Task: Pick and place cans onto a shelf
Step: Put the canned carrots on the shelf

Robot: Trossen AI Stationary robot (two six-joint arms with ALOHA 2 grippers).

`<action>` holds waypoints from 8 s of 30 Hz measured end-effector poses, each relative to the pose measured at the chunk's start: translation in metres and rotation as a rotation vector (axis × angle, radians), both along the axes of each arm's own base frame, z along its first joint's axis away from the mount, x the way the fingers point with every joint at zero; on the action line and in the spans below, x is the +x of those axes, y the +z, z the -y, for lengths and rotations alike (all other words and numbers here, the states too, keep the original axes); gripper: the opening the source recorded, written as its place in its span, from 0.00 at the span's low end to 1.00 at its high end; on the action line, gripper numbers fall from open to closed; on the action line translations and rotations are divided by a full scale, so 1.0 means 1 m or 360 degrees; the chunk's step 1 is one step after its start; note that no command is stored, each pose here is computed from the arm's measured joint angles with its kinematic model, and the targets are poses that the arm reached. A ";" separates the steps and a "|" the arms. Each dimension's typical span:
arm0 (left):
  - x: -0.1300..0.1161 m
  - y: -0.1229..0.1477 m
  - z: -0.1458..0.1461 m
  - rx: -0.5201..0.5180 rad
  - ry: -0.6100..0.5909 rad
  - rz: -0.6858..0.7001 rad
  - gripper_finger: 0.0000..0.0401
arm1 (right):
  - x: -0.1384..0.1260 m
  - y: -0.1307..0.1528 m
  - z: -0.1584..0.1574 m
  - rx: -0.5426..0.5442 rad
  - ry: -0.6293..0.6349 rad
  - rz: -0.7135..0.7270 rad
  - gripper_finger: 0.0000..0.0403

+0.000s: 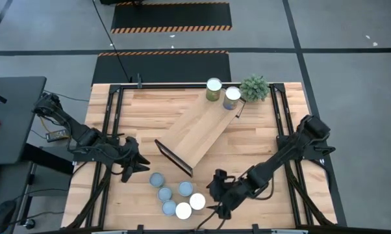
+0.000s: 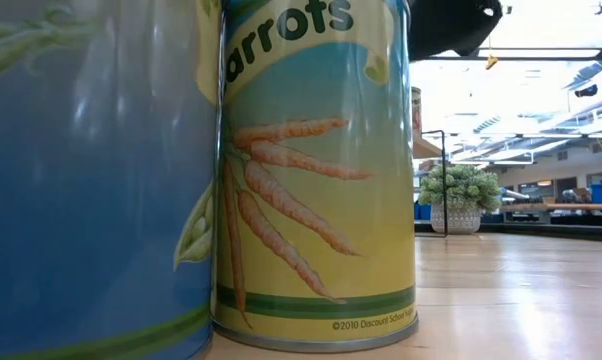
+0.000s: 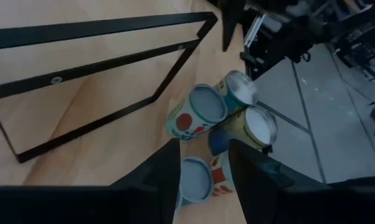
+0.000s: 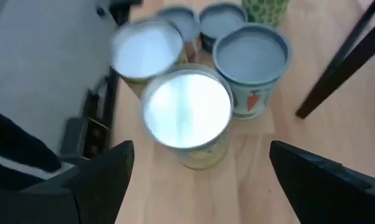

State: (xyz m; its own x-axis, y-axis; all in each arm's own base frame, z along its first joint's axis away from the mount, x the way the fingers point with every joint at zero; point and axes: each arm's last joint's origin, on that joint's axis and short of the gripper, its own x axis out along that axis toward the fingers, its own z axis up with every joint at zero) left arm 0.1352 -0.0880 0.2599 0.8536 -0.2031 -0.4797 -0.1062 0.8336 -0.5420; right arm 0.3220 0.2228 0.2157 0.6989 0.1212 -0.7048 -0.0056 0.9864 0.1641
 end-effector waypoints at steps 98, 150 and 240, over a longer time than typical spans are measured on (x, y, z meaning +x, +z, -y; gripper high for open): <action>0.004 -0.004 0.009 -0.0143 -0.0184 -0.0107 0.35 | 0.031 -0.108 0.000 -0.0103 0.0089 0.0572 0.79; 0.025 0.012 -0.013 0.0005 0.0121 0.0250 0.35 | -0.066 -0.001 0.059 -0.0107 -0.0198 0.0261 0.79; 0.037 0.017 -0.043 0.0222 0.0360 0.0353 0.35 | -0.026 0.027 0.218 -0.0458 -0.1274 0.0451 0.98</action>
